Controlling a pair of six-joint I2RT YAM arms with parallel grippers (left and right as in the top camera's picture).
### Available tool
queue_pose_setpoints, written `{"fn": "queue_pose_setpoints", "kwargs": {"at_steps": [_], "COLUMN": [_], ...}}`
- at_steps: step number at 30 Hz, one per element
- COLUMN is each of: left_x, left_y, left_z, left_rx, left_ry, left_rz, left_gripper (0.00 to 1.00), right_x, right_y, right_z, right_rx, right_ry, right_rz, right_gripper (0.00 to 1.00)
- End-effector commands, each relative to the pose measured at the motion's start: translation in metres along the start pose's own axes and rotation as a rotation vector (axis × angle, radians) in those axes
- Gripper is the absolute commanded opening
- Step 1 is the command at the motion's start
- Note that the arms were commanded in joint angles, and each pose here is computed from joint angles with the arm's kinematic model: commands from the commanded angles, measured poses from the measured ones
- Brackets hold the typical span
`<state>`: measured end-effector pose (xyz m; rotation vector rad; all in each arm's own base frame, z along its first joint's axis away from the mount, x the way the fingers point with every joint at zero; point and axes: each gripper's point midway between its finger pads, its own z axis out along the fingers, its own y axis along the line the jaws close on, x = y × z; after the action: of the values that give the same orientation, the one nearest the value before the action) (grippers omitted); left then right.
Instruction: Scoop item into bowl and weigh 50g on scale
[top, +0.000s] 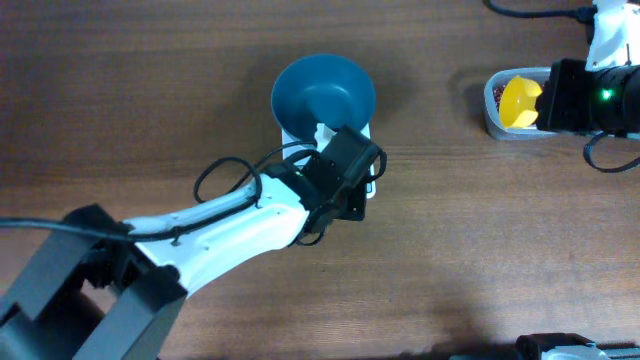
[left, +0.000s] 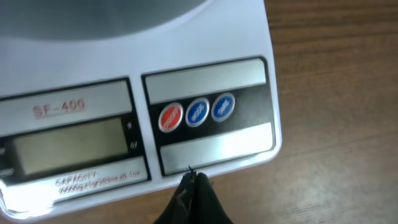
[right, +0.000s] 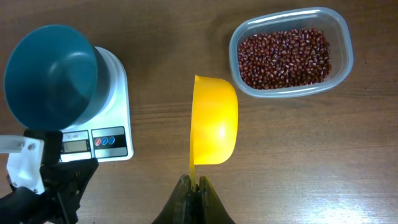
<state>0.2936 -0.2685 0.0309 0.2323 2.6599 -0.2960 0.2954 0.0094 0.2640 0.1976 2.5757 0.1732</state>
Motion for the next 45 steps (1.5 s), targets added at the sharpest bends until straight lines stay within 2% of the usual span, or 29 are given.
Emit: {"fn": "queue_pose_setpoints", "kwargs": {"at_steps": [1,3,10,16,21,34,39,45], "left_x": [-0.010,-0.021,-0.034,-0.026,-0.033,-0.024,-0.014,-0.011], "left_y": [0.007,0.011,0.003,0.005,0.010,0.015,0.019,0.006], "left_z": [0.007,0.006,0.006,0.025,0.024,0.025,0.037,0.032], "left_rx": [-0.057,-0.089,-0.054,-0.068,-0.098,-0.119,-0.138,-0.065], "left_ry": [-0.053,-0.104,-0.158,-0.137,-0.172,-0.137,-0.101,-0.072], "left_rz": [0.015,0.010,-0.003,0.002,-0.002,0.006,0.015,0.014], "left_gripper": [0.02,0.03,0.04,0.01,0.03,0.06,0.01,0.00], "right_x": [-0.004,-0.004,-0.006,-0.006,-0.006,-0.006,-0.006,-0.005], "right_y": [-0.001,-0.001,0.000,0.000,0.000,0.000,0.000,0.000], "right_z": [-0.006,-0.006,-0.006,-0.006,-0.006,-0.006,-0.006,-0.006], "right_rx": [0.001,0.001,-0.001,-0.001,-0.001,-0.001,-0.001,-0.001], "right_ry": [-0.025,-0.026,-0.036,-0.036,-0.036,-0.036,-0.034,-0.030], "right_rz": [-0.002,-0.002,-0.003,-0.003,-0.003,-0.003,-0.002,-0.002], "right_gripper": [0.04,0.04,0.04,0.04,0.04,0.04,0.04,0.04]}}
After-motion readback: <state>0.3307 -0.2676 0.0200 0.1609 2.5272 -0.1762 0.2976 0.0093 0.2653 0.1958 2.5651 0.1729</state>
